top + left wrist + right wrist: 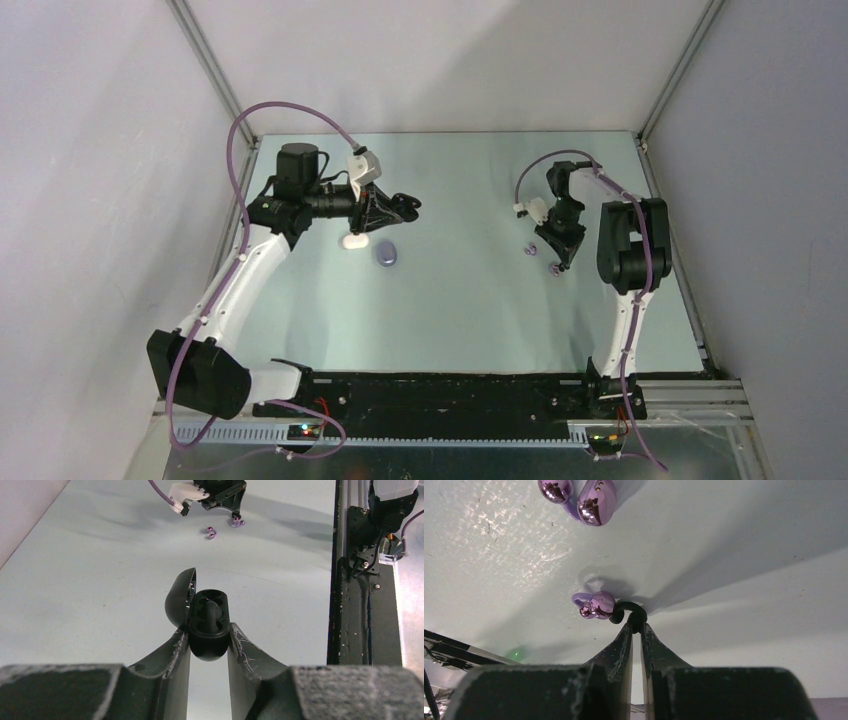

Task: Insert the wireless bluetooth earbuds into the charging case
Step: Pick up the earbud from the center of the board, then place the earbud in the charging case.

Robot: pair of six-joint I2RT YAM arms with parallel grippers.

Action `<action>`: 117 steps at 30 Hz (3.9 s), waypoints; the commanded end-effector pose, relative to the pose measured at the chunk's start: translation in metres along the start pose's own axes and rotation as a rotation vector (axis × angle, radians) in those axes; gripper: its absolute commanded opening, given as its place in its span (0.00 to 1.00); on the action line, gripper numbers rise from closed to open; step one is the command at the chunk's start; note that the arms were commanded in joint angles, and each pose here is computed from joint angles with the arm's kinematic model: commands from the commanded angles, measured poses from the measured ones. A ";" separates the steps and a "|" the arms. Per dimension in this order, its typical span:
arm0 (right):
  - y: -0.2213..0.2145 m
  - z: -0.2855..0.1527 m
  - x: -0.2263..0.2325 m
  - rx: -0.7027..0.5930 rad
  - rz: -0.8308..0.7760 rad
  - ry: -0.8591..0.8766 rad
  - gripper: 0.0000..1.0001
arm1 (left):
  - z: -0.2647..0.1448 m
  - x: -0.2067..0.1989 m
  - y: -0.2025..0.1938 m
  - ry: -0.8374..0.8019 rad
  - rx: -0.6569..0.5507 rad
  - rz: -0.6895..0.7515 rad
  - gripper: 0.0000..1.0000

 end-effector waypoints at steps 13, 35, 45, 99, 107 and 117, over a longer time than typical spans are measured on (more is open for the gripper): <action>-0.001 -0.039 0.010 -0.124 0.123 0.048 0.09 | -0.004 0.001 0.008 0.020 -0.026 0.016 0.00; 0.009 -0.009 0.005 -0.077 0.189 0.106 0.26 | -0.006 0.001 0.008 0.037 -0.008 0.008 0.00; -0.004 -0.002 -0.004 -0.038 0.208 0.062 0.35 | -0.005 0.004 0.008 0.034 -0.007 0.010 0.00; 0.120 -0.318 0.263 -1.506 -0.934 0.518 0.00 | -0.006 -0.004 0.037 -0.101 -0.120 0.146 0.00; 0.124 -0.309 0.280 -1.469 -0.908 0.603 0.00 | -0.011 -0.007 0.053 -0.110 -0.194 0.096 0.00; 0.130 -0.292 0.279 -1.443 -0.909 0.587 0.00 | -0.012 -0.008 0.056 -0.114 -0.202 0.112 0.00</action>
Point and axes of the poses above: each gripper's point midway between its finger pads, its own z axis out along the fingers, its own x axis along the line the jaws close on, y = z × x, the point moved 5 cm from there along -z, back along the fingers, and after that the axes turned 8 degrees about z, right-handed, at the moved point
